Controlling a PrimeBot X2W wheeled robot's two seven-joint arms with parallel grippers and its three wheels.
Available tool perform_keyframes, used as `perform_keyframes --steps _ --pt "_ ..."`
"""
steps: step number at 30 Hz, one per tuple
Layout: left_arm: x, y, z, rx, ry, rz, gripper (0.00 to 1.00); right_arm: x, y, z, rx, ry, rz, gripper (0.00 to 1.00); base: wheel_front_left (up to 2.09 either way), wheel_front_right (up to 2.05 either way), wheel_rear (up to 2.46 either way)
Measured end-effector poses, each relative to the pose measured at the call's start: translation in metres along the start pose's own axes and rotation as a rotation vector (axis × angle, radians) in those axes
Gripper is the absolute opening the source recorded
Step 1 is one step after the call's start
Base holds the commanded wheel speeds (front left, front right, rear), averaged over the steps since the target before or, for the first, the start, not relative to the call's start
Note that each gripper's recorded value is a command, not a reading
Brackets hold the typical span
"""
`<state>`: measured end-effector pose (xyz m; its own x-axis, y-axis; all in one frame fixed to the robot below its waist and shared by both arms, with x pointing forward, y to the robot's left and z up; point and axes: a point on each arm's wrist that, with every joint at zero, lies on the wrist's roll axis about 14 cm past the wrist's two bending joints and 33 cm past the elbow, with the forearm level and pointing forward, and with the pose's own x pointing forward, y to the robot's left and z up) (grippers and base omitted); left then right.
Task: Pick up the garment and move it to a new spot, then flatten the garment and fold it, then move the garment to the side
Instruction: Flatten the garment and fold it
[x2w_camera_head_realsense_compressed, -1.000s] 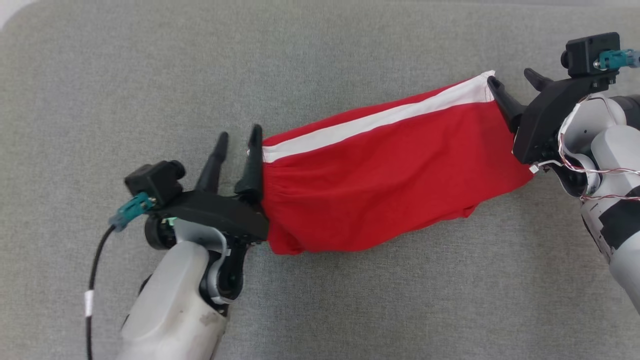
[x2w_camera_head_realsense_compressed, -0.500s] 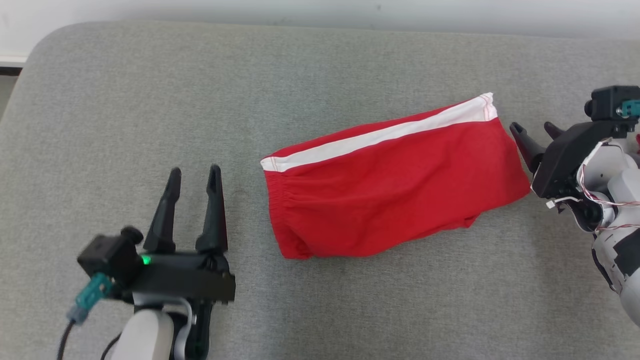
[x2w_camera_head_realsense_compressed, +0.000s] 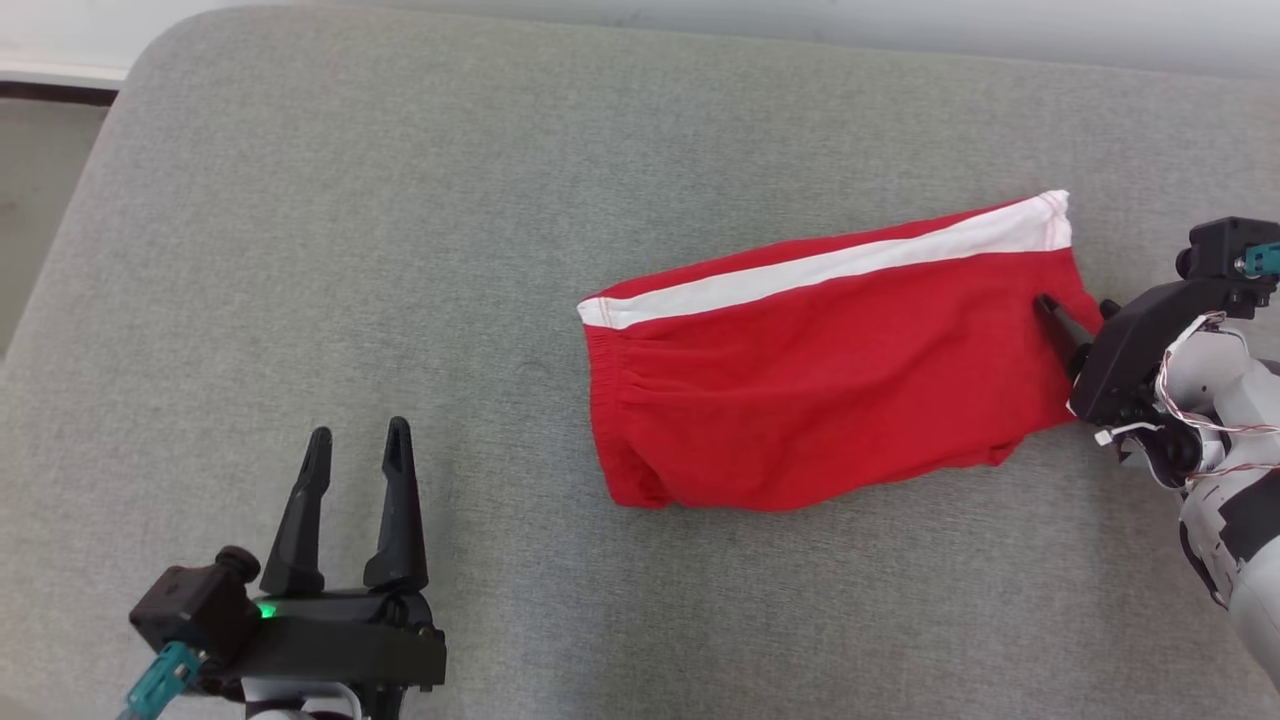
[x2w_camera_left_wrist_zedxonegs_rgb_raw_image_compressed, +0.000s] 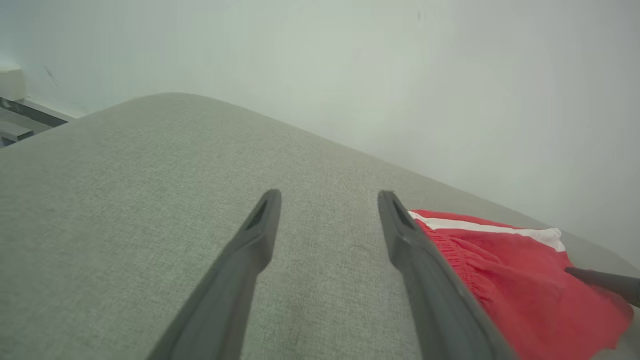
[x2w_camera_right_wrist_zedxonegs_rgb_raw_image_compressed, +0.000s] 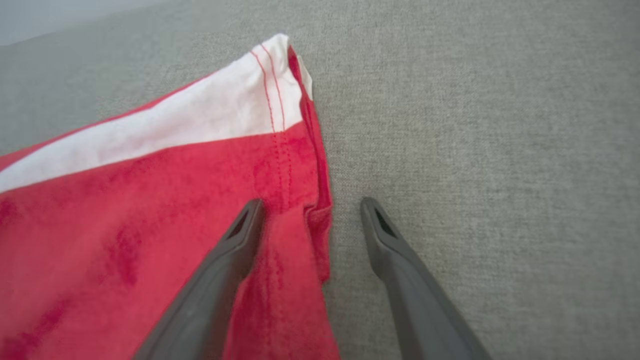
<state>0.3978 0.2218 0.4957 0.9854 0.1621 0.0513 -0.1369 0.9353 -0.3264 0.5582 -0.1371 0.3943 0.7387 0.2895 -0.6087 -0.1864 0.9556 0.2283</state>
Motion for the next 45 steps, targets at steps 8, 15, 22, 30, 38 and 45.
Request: perform_keyframes --steps 8,15,22,30,38,45 --pt "-0.009 0.014 0.001 0.005 0.002 0.049 1.00 0.015 0.011 -0.012 -0.007 0.072 0.003 0.41 0.00 0.00 0.00" --pt "-0.011 0.022 0.005 -0.010 -0.009 0.074 1.00 0.016 0.016 -0.015 -0.051 0.082 0.002 0.00 0.00 0.00 0.00" --pt "-0.014 0.016 0.009 -0.017 -0.022 0.070 1.00 -0.001 -0.012 -0.009 -0.068 0.012 -0.070 0.00 0.00 0.00 0.00" --pt "-0.019 0.005 0.006 -0.033 -0.010 0.039 1.00 -0.039 -0.064 0.004 -0.082 -0.084 -0.197 0.00 0.00 0.00 0.00" --pt "-0.022 -0.009 0.007 -0.050 -0.014 0.003 1.00 -0.069 -0.083 0.027 -0.159 -0.156 -0.255 0.00 0.00 0.00 0.00" --pt "-0.025 -0.017 0.013 -0.060 -0.029 -0.017 1.00 -0.066 -0.013 0.058 -0.258 -0.238 -0.106 0.00 0.00 0.00 0.00"
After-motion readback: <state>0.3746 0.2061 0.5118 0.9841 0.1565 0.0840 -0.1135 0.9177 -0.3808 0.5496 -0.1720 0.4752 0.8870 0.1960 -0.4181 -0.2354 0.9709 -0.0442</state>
